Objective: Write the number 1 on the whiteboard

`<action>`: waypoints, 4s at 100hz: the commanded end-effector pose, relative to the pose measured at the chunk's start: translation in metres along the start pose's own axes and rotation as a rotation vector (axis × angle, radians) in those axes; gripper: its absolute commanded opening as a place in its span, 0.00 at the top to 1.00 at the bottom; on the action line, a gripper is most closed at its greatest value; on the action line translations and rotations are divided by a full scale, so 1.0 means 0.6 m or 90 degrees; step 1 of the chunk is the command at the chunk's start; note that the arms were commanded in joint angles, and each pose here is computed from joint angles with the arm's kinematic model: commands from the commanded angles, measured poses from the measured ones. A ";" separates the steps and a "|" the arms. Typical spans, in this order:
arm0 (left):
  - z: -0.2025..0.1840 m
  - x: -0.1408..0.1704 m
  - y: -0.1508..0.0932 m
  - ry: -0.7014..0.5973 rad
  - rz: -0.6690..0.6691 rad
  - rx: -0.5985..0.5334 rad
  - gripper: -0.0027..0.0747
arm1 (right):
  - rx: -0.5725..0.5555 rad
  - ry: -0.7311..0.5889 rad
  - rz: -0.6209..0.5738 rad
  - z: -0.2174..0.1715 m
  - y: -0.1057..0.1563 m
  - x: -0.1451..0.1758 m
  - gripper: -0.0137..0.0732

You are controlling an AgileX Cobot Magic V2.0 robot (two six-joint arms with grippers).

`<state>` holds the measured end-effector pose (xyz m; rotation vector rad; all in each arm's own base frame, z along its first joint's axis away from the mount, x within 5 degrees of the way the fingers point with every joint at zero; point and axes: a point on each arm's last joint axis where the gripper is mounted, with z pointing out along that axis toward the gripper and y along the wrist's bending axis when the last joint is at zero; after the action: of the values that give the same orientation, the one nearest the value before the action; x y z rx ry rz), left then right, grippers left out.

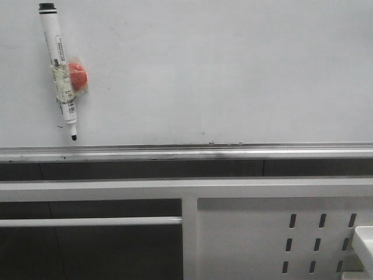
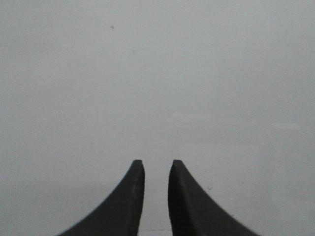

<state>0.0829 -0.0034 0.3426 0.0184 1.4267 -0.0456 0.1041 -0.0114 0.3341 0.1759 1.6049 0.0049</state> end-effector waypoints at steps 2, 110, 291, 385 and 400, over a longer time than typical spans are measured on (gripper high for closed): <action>0.002 -0.028 0.000 -0.066 0.006 0.000 0.61 | -0.003 -0.060 0.012 0.000 0.002 -0.028 0.92; 0.017 0.184 -0.078 0.104 -0.111 0.247 0.51 | -0.161 0.094 0.018 -0.008 0.046 0.000 0.92; 0.121 0.276 -0.291 -0.003 -0.032 0.420 0.99 | -0.320 0.108 -0.177 -0.022 0.085 -0.013 0.92; 0.099 0.173 -0.329 0.165 0.507 0.698 0.99 | -0.607 0.182 -0.360 0.021 0.254 0.014 0.37; 0.103 0.166 -0.332 0.158 0.506 0.694 0.99 | -0.625 0.189 -0.364 0.029 0.280 0.010 0.37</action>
<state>0.1499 -0.2005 0.2339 1.5811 1.4758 -0.1227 0.1342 0.1455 0.3273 -1.1113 1.8200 0.3732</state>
